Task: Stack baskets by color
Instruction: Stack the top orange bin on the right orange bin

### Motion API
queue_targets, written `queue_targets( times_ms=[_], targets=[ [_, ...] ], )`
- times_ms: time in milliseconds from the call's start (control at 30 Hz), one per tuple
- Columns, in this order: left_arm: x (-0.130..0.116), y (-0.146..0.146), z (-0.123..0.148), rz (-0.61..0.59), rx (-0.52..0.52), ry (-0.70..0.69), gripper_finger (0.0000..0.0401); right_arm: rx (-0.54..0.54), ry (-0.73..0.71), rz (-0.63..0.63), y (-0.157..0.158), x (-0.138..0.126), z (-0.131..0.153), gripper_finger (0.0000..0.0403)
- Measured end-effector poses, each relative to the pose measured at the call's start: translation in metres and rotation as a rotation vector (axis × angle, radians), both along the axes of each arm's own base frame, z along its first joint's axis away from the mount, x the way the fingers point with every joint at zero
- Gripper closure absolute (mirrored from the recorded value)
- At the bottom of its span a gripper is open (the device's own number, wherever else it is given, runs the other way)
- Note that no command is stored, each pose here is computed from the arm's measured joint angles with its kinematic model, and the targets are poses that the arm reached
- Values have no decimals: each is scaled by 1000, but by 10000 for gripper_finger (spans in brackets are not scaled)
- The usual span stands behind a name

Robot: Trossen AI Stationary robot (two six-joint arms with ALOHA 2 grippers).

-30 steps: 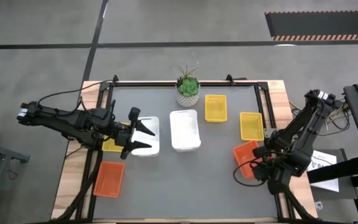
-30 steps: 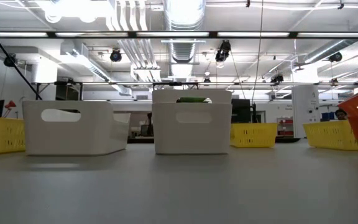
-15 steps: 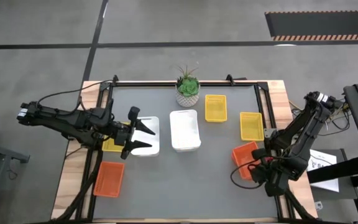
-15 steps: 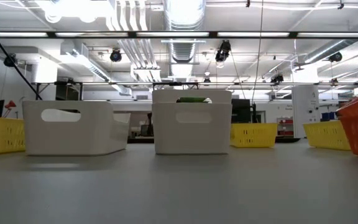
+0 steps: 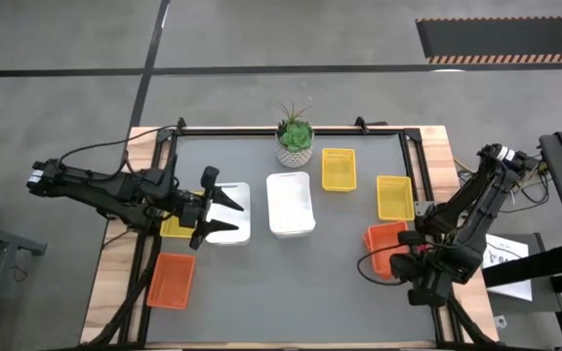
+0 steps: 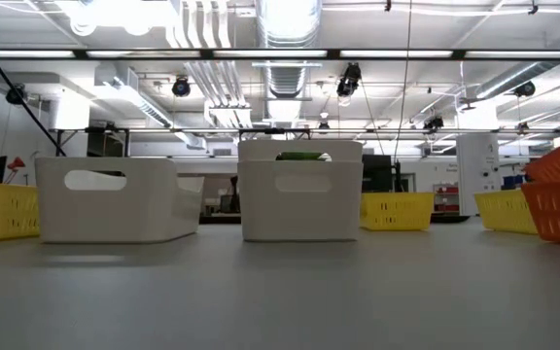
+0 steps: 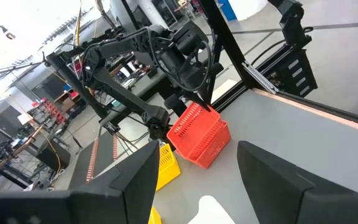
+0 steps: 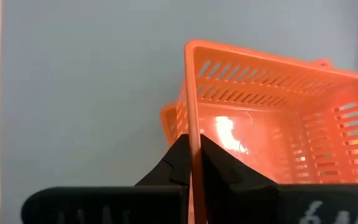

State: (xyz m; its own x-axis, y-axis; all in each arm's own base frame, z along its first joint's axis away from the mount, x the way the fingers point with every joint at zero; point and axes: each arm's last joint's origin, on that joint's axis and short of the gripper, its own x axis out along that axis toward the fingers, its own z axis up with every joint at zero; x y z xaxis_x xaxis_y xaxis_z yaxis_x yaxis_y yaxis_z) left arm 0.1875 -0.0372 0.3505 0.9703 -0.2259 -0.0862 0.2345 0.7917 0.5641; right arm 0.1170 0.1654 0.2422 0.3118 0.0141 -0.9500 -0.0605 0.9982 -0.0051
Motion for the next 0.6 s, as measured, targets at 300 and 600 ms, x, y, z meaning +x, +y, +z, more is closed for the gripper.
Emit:
queue_targets(
  times_ms=[300, 600],
  targets=[
    [0, 0, 0, 3, 0, -2, 200, -41, -55, -6, -1, 2, 0, 390],
    [0, 0, 0, 3, 0, -4, 200, -69, -72, -58, -4, 1, 0, 320]
  ],
)
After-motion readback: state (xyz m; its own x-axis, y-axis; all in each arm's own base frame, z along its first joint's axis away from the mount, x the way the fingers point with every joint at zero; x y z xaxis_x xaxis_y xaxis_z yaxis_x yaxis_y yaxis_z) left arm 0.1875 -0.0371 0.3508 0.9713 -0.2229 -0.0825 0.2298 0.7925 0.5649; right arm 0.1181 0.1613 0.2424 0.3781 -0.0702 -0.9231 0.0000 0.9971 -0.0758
